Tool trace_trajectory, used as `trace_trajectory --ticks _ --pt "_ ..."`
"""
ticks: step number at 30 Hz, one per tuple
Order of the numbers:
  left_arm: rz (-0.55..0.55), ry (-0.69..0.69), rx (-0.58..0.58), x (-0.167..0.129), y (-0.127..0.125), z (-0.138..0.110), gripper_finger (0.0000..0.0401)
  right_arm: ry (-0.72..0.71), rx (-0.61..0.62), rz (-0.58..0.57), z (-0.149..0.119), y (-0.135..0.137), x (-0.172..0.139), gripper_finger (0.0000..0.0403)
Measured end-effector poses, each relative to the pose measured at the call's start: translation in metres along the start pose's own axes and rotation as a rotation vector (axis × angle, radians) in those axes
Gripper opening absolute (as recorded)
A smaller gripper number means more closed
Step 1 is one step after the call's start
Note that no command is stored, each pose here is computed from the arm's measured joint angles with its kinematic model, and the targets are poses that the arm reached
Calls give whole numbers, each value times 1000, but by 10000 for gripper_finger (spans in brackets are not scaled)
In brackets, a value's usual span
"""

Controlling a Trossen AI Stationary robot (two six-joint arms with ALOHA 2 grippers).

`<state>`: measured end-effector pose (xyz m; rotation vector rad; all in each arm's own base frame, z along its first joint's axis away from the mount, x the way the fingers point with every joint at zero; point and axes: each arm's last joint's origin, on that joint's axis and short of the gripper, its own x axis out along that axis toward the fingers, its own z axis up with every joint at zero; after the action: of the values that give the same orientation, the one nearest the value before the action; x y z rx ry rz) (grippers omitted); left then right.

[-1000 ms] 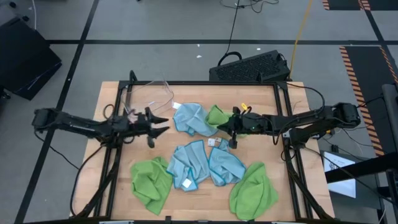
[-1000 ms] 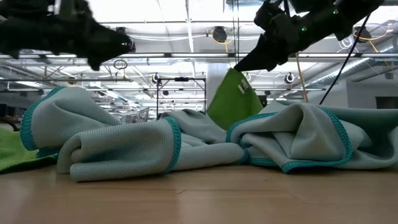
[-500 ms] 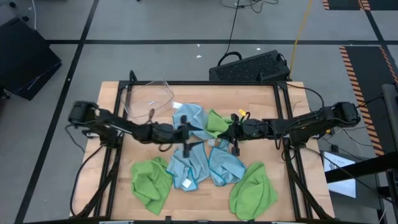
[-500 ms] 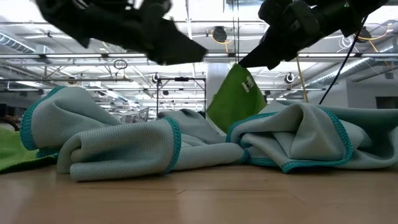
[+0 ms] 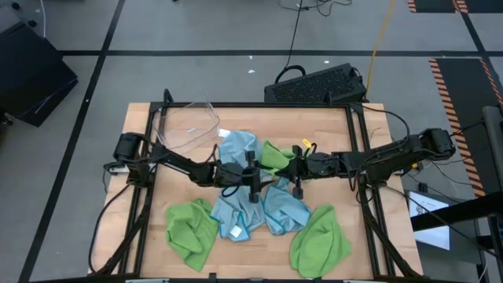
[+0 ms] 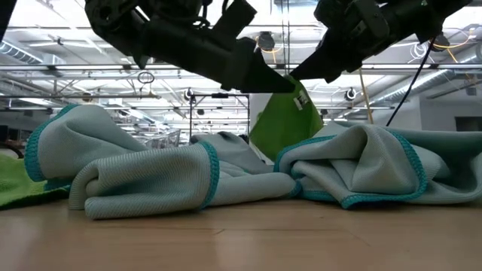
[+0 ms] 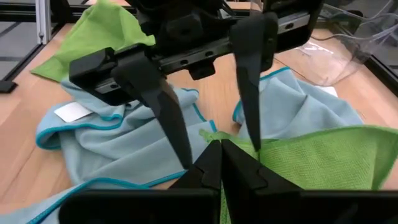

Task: Fold microfiber towels
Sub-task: Fold the top right green microfiber cloth

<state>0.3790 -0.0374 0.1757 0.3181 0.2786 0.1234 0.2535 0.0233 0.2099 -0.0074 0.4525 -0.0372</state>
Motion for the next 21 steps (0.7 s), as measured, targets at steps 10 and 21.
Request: trace_trajectory --ticks 10,21 --pt "-71 78 67 -3 -8 -7 12 -6 -5 -113 0 -5 0 40" --pt "-130 143 143 -8 -21 -12 10 3 -58 -178 -13 -47 34 226"
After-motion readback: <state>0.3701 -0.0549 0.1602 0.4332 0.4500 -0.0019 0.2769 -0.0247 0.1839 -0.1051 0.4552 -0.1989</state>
